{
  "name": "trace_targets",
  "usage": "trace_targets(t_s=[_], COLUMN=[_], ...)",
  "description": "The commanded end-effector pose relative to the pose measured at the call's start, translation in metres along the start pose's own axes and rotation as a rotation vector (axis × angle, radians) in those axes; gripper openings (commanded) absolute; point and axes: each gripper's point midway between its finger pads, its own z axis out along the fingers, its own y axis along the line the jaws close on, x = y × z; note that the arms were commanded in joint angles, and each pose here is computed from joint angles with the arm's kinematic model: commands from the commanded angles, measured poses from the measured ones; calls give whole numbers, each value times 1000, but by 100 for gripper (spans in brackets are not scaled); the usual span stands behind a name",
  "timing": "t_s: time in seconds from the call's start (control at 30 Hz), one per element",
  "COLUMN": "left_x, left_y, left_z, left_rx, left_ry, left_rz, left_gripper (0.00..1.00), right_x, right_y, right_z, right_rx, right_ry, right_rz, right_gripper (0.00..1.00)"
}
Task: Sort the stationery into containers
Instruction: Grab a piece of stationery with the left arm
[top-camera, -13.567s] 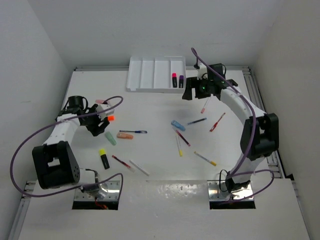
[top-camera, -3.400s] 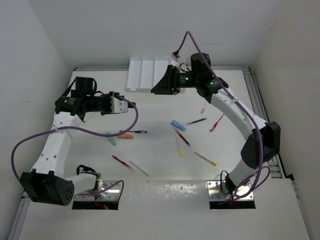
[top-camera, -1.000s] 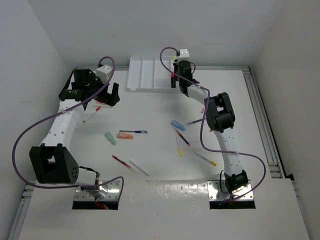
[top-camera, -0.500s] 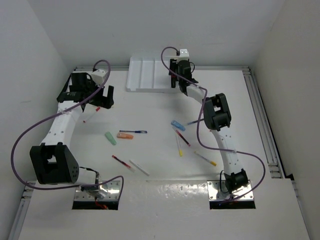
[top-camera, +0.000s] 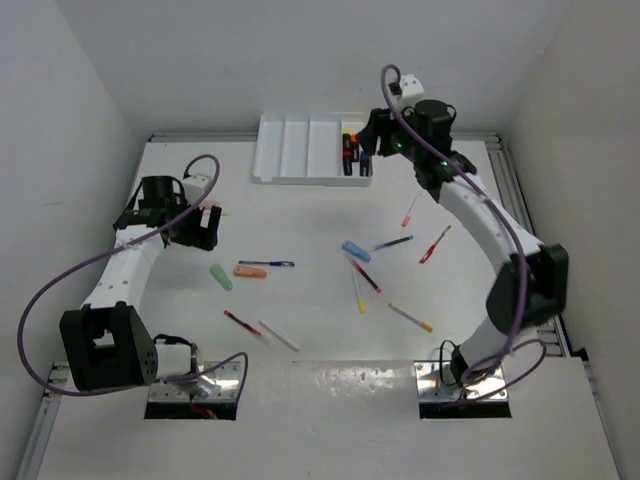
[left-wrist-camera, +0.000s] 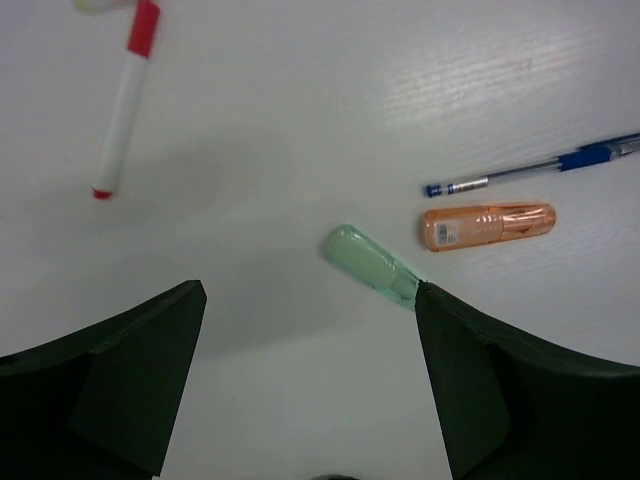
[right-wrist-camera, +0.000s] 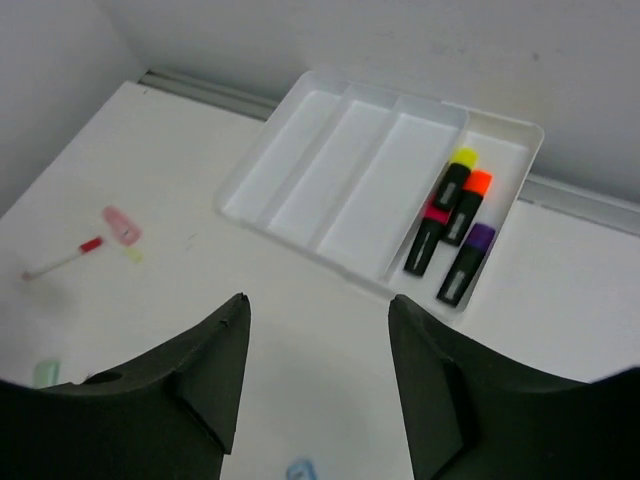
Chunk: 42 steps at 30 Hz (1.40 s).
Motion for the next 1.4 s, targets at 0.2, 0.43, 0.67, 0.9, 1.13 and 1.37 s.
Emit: trace_targets(t_s=[0.2,0.43,0.67,0.9,1.13,1.37], left_x=[21,25,46,78,97,120], left_y=[-7,-43,-30,-12,-22,-35], left_z=[13,21,37,52,73,88], left_rx=[-89,146,11,-171,-106,-25], left_ry=[37,58,166,289,384,470], left_rz=[-171,-5,-108,-298,-343,-383], left_gripper=[90,85,71,69,66,63], right_x=[155,182,207,207,208,207], right_y=[8,1,0,0,-3,-5], right_z=[-121,-159,-179,-177,-175,-170], right_rx=[-68,-49,-56,-57,-58,-64], right_ry=[430,500,592,614,625,658], right_rz=[197,242,291,312,324,321], right_gripper=[54,51,48,48,48,47])
